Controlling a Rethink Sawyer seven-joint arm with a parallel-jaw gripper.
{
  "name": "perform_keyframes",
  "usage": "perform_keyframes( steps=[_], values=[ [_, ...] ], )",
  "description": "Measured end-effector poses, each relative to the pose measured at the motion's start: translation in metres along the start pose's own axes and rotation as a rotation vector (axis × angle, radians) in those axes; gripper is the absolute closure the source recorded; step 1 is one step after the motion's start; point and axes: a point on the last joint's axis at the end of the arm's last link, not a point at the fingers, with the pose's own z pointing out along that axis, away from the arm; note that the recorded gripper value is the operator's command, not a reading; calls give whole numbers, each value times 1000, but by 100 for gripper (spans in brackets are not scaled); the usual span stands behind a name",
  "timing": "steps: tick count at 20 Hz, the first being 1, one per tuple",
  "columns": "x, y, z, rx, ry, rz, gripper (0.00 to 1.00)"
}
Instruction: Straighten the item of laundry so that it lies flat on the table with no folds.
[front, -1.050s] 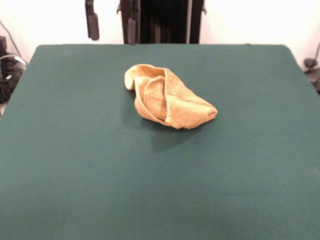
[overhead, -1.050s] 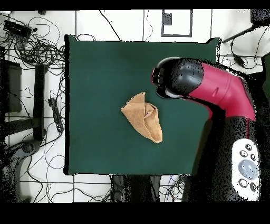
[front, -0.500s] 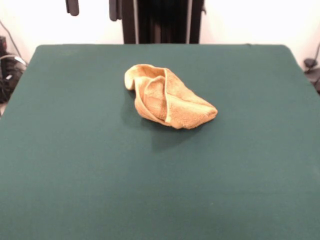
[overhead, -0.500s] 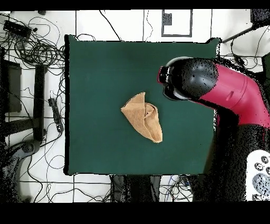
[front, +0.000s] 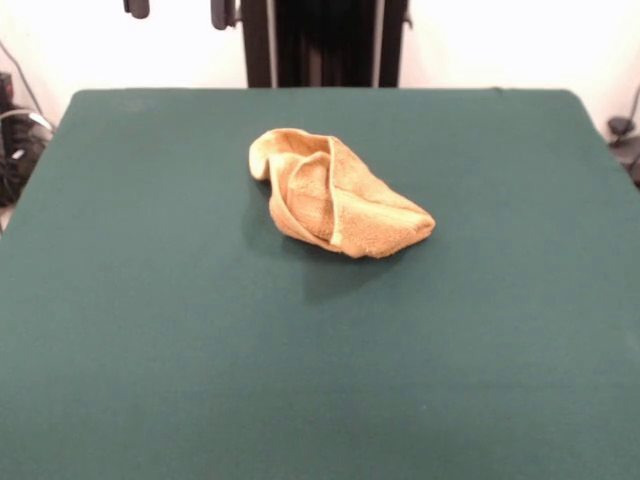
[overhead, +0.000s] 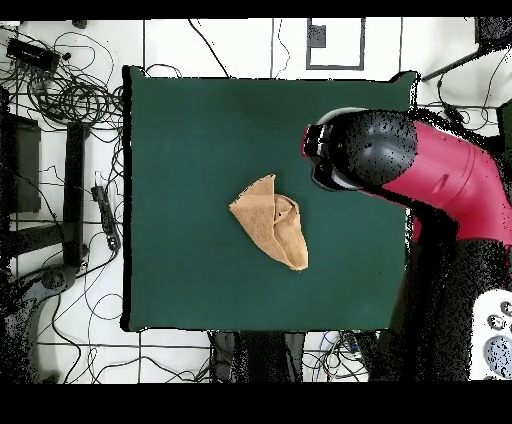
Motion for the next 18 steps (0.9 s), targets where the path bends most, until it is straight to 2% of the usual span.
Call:
perform_keyframes(
  steps=[18],
  values=[
    [1, -7, 2, 9, 3, 2, 0]
  ],
)
